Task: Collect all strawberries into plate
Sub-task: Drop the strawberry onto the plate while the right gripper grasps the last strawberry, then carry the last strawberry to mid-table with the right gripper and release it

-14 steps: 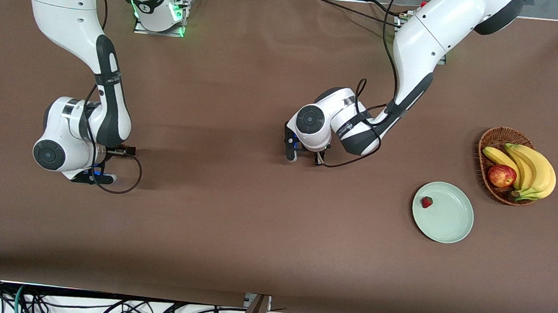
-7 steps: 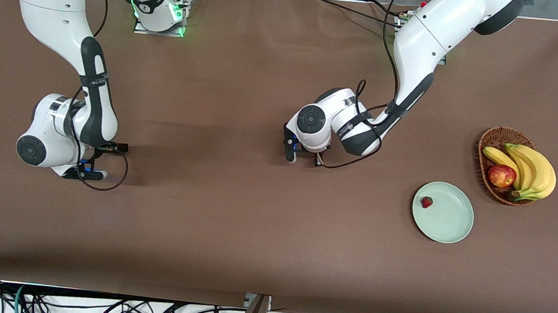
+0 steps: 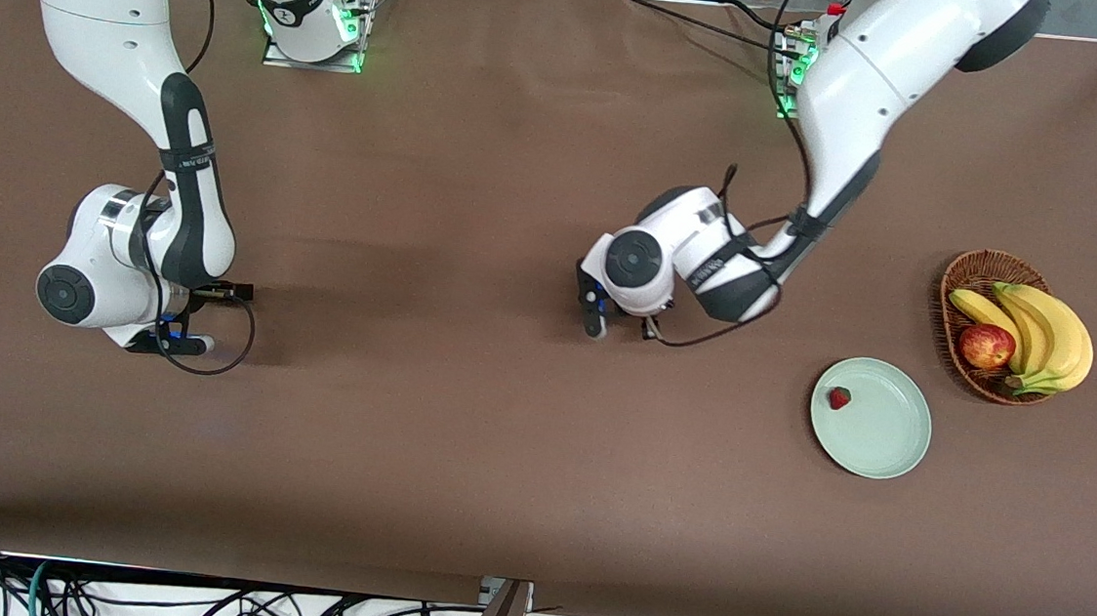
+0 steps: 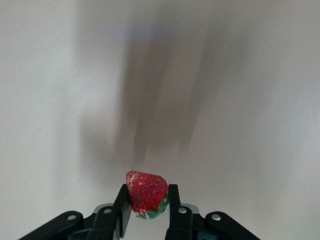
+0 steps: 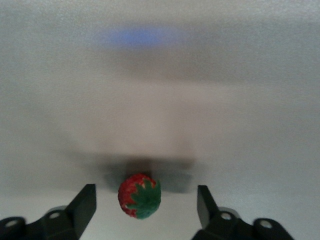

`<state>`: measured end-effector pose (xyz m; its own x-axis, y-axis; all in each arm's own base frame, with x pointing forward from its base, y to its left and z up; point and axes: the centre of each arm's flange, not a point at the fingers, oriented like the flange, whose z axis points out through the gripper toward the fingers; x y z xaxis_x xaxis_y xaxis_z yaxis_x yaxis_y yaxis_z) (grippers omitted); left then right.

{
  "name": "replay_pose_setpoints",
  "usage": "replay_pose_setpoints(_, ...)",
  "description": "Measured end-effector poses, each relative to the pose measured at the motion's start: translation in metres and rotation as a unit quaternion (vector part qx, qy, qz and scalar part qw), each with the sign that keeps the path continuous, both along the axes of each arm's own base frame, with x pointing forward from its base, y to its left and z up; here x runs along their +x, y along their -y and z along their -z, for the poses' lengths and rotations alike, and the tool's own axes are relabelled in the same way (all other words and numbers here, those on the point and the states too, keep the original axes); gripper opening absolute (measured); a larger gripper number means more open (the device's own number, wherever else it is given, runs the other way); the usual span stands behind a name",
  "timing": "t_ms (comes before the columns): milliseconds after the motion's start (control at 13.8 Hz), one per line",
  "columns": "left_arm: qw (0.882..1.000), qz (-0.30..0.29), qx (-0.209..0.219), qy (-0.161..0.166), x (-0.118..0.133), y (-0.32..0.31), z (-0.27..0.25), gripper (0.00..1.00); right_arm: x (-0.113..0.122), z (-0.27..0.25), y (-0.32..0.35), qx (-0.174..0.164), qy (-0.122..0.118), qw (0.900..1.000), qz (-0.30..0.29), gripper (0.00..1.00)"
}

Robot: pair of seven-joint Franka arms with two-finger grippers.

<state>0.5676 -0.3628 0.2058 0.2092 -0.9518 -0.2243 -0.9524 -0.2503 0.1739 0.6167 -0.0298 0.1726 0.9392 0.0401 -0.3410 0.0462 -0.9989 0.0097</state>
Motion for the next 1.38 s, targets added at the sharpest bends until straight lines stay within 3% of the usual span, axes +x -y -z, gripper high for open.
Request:
replay_pose_setpoints(145, 1.000, 0.009, -0.004, -0.027, 0.036, -0.052, -0.033, 0.34, 0.000, 0.000, -0.001, 0.000, 0.000, 1.000, 0.000, 0.59)
replay_pose_setpoints(363, 0.997, 0.036, -0.015, -0.068, 0.072, -0.134, -0.059, 0.34, 0.000, 0.000, -0.003, 0.001, 0.001, 1.000, -0.002, 0.33)
replay_pose_setpoints(580, 0.993, 0.054, -0.036, -0.094, 0.092, -0.211, -0.061, 0.34, 0.005, -0.004, -0.010, 0.002, 0.008, 1.000, -0.007, 0.33)
replay_pose_setpoints(798, 0.991, 0.067, -0.055, -0.102, 0.104, -0.275, -0.060, 0.34, 0.023, -0.023, -0.053, 0.013, 0.037, 0.999, 0.005, 0.33)
replay_pose_setpoints(943, 0.991, 0.077, -0.045, -0.099, 0.107, -0.300, -0.060, 0.34, 0.030, -0.038, -0.110, 0.012, 0.052, 0.998, 0.036, 0.33)
replay_pose_setpoints(1160, 0.990, 0.091, -0.050, -0.093, 0.113, -0.331, -0.059, 0.34, 0.015, -0.054, -0.244, 0.025, 0.062, 0.989, 0.133, 0.33)
replay_pose_setpoints(1378, 0.989, 0.099, -0.057, -0.089, 0.115, -0.340, -0.058, 0.57, -0.016, -0.064, -0.364, 0.025, 0.072, 0.976, 0.205, 0.33)
